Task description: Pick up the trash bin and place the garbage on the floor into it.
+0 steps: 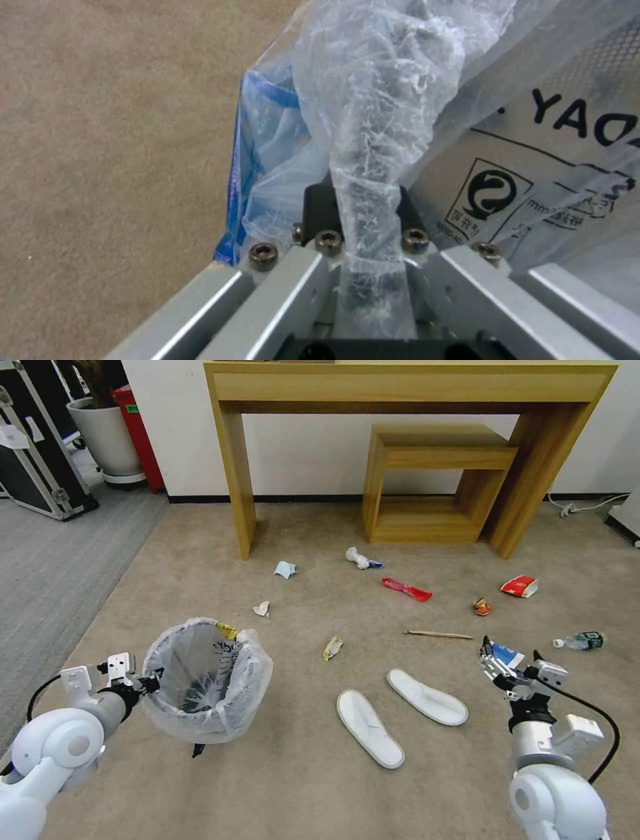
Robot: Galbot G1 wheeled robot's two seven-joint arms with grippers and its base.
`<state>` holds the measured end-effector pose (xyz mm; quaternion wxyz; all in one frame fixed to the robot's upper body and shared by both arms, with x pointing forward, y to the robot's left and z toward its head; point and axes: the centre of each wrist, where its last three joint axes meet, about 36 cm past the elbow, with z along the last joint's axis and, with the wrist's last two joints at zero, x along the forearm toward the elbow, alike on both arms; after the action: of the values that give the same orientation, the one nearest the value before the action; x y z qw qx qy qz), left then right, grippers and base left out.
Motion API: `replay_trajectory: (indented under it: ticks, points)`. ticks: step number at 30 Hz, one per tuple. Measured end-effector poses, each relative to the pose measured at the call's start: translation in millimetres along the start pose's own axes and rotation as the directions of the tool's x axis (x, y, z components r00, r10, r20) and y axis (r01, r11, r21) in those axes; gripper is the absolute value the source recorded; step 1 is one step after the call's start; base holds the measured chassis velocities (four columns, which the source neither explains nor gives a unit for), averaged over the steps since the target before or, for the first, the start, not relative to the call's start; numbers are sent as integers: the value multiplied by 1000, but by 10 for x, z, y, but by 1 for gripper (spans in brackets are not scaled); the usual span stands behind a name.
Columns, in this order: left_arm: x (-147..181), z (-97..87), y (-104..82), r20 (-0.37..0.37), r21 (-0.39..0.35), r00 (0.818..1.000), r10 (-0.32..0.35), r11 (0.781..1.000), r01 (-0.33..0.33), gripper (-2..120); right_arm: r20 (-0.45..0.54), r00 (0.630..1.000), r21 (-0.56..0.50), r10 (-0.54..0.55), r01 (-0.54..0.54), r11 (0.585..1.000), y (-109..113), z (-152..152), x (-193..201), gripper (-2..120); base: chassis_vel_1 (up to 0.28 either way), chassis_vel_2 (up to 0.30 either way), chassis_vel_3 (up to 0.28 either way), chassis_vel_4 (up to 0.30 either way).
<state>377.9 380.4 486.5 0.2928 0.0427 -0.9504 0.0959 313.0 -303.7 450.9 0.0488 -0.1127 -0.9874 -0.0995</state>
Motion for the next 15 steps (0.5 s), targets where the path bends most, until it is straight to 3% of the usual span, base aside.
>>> replay_trajectory:
  ticks: [2, 5, 6, 9, 15]
  points:
    - [-10, -1, -10, 1, -1, 1000, 2, 1000, -2, 0, -39, 999, 2, 0, 0, 1000, -13, -22, -14, 100, 0, 0, 0, 0]
    - [-19, 29, -26, 2, -1, 1000, 3, 1000, -3, 0, -215, 976, 15, -20, 24, 1000, -33, -99, -60, 100, 0, 0, 0, 0]
    - [-19, 29, -26, 2, -1, 1000, 3, 1000, -3, 0, -215, 976, 15, -20, 24, 1000, -33, -99, -60, 100, 0, 0, 0, 0]
    - [-13, 67, -39, 1, 2, 1000, 4, 1000, -4, 0, -360, 933, 45, -16, 34, 998, -72, -73, -182, 100, 0, 0, 0, 0]
    - [17, 107, -29, 0, 7, 1000, -2, 1000, 2, 0, -487, 873, 95, -21, 77, 993, -142, 81, -434, 100, 0, 0, 0, 0]
